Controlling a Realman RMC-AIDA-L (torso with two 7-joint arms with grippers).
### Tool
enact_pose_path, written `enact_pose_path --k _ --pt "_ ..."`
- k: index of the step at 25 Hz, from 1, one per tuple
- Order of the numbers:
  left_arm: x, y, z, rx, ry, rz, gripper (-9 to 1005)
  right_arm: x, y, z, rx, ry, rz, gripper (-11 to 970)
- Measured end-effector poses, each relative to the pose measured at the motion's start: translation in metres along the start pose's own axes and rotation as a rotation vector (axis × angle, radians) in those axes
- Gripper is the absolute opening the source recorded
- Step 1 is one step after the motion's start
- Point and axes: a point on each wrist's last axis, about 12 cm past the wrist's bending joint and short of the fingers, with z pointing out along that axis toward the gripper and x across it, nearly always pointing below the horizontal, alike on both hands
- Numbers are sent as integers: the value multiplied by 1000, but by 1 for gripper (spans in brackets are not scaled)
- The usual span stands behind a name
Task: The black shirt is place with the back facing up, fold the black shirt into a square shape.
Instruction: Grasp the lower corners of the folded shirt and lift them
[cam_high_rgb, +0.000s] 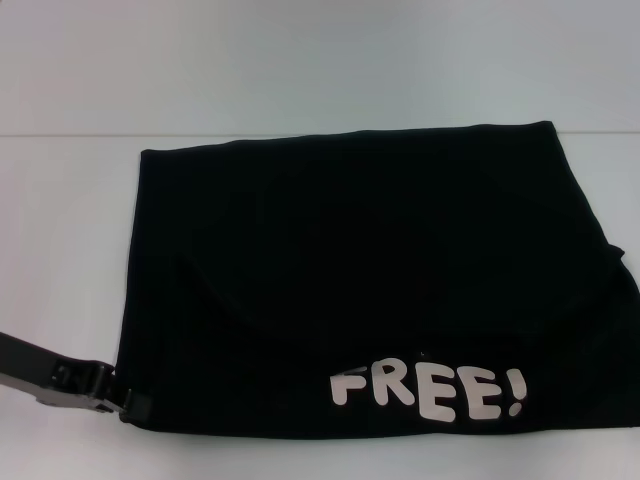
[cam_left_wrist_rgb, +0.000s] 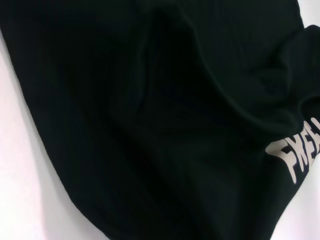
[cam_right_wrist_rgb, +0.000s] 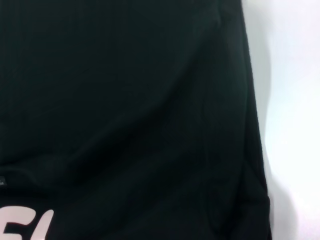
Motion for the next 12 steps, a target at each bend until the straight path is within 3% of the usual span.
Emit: enact_pose_path --k 5,12 --pt "2 6 -4 -21 -24 -19 -2 1 -1 -2 -3 1 -4 83" --pt "8 4 -2 -18 42 3 -1 12 1 -3 -40 66 -30 83"
